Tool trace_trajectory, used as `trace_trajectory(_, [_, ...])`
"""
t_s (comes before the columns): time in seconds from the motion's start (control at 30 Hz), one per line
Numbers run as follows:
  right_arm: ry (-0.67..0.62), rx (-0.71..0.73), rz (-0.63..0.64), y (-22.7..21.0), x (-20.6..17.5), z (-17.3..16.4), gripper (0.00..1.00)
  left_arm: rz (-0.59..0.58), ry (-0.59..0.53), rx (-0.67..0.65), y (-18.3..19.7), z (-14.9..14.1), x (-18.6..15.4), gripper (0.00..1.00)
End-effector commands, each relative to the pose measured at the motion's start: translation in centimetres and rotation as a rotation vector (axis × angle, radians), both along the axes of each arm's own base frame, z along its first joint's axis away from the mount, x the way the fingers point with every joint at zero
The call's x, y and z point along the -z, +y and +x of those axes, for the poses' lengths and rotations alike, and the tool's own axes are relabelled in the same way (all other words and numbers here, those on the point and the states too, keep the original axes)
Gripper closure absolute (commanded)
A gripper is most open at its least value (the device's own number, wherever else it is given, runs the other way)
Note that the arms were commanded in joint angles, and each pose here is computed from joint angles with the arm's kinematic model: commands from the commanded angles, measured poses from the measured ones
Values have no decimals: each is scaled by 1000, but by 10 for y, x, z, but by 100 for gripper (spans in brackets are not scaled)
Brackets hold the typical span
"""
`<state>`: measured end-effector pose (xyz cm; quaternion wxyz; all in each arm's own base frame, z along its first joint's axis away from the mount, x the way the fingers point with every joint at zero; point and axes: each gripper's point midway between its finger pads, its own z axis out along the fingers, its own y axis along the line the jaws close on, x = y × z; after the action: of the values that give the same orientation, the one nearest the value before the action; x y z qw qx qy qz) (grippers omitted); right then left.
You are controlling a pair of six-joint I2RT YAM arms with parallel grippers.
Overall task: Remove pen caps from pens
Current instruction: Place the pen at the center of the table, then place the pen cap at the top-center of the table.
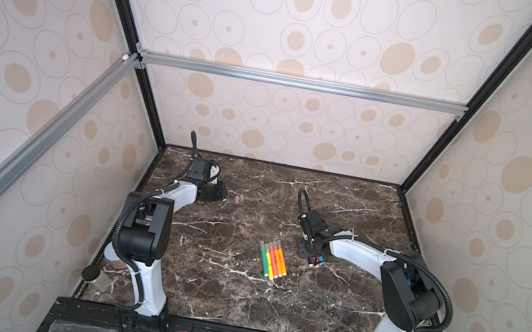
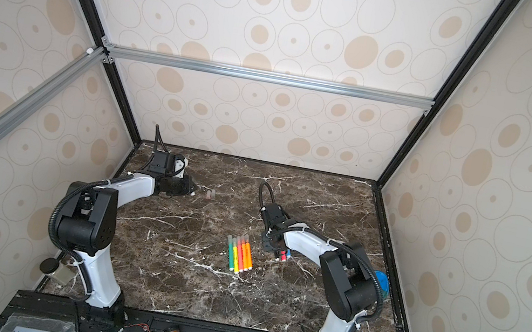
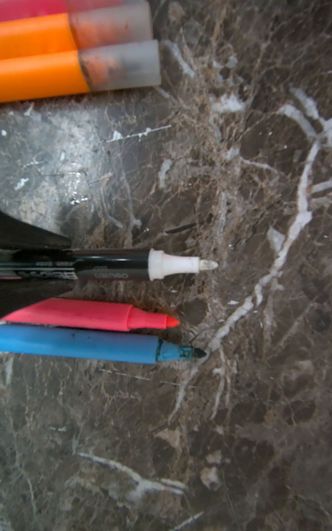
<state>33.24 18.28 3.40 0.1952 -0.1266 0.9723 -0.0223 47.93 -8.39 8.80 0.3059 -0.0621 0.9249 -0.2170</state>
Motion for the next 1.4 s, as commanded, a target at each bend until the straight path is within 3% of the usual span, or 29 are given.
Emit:
trace_trajectory(0.0, [19, 3, -38, -6, 5, -3, 82, 17, -21, 3, 5, 1, -1, 100])
trace_trajectory(0.27, [-3, 5, -30, -8, 1, -3, 67, 0, 2, 4, 3, -5, 15, 100])
trace_trajectory(0.6, [-78, -15, 59, 1, -29, -1, 62, -42, 23, 9, -3, 11, 37, 100])
trace_trajectory(0.83, [-116, -53, 155, 14, -54, -3, 60, -52, 32, 11, -7, 18, 46, 94])
trace_trajectory(1.0, [-80, -92, 208, 28, -52, -11, 59, -51, 28, 14, -8, 26, 44, 91])
trace_trajectory(1.37, [-14, -136, 193, 41, -29, -32, 58, -54, 37, 19, -13, 35, 51, 77])
